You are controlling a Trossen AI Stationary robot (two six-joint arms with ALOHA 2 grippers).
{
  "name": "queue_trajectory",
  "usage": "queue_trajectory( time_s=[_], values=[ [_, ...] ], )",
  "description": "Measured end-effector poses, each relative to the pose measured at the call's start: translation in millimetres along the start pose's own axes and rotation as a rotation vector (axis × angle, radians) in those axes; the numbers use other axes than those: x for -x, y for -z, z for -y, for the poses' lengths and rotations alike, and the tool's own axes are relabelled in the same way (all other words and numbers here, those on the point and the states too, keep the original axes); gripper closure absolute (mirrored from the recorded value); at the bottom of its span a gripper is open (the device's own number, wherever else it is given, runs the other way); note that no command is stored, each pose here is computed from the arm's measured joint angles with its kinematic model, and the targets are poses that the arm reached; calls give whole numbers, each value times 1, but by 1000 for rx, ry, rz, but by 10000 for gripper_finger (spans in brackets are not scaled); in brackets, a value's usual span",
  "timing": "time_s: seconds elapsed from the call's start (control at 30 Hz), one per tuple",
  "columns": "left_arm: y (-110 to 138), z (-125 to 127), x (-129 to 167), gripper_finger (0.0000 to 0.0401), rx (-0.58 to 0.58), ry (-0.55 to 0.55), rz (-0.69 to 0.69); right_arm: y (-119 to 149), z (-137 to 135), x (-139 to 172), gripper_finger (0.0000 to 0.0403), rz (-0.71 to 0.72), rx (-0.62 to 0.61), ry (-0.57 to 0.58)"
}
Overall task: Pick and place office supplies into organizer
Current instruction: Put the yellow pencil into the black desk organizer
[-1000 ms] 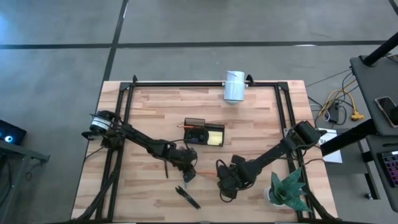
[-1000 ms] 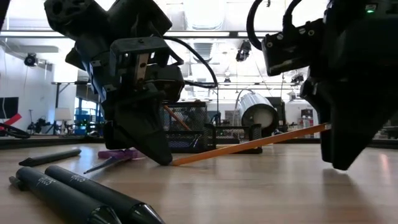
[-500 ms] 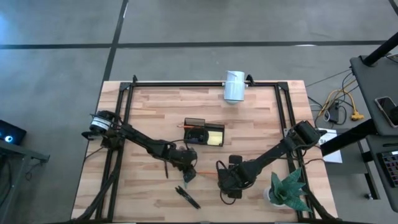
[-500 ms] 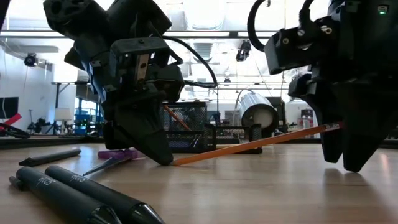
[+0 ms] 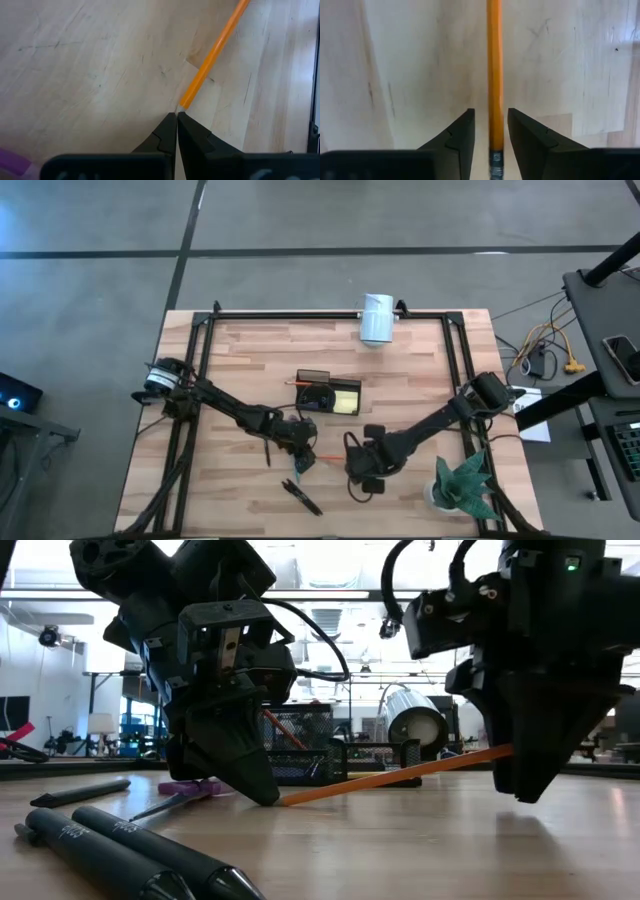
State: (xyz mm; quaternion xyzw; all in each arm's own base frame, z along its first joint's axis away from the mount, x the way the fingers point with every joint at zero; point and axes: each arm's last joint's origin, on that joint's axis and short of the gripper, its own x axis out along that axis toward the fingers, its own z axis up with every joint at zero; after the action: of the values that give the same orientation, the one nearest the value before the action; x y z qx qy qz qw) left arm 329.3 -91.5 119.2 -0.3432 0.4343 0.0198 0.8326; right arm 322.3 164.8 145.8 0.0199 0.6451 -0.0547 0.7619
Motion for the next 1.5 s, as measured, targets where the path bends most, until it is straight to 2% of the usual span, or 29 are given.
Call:
queue_trajectory(
  time_s=[0.33, 0.67, 0.83, 0.97, 1.13, 1.33, 1.5],
  values=[
    [0, 0, 0, 401, 0, -1, 0, 1, 2, 6, 323, -34, 2, 27],
    [0, 1, 1, 401, -1, 2, 3, -7, 0, 15, 384, -6, -6, 9],
    [-4, 6, 15, 401, -8, 15, 23, -10, 0, 22, 385, -2, -6, 27],
    [-11, 18, 40, 401, -47, 60, 64, -12, 4, 35, 386, -10, 7, 136],
    [-17, 32, 84, 401, -116, 112, 126, -14, 12, 63, 387, -18, 48, 343],
    [-26, 48, 163, 401, -176, 179, 382, -18, 27, 105, 372, -18, 142, 625],
    [-22, 53, 229, 401, -268, 273, 567, -35, 40, 109, 376, -72, 249, 612]
  ],
)
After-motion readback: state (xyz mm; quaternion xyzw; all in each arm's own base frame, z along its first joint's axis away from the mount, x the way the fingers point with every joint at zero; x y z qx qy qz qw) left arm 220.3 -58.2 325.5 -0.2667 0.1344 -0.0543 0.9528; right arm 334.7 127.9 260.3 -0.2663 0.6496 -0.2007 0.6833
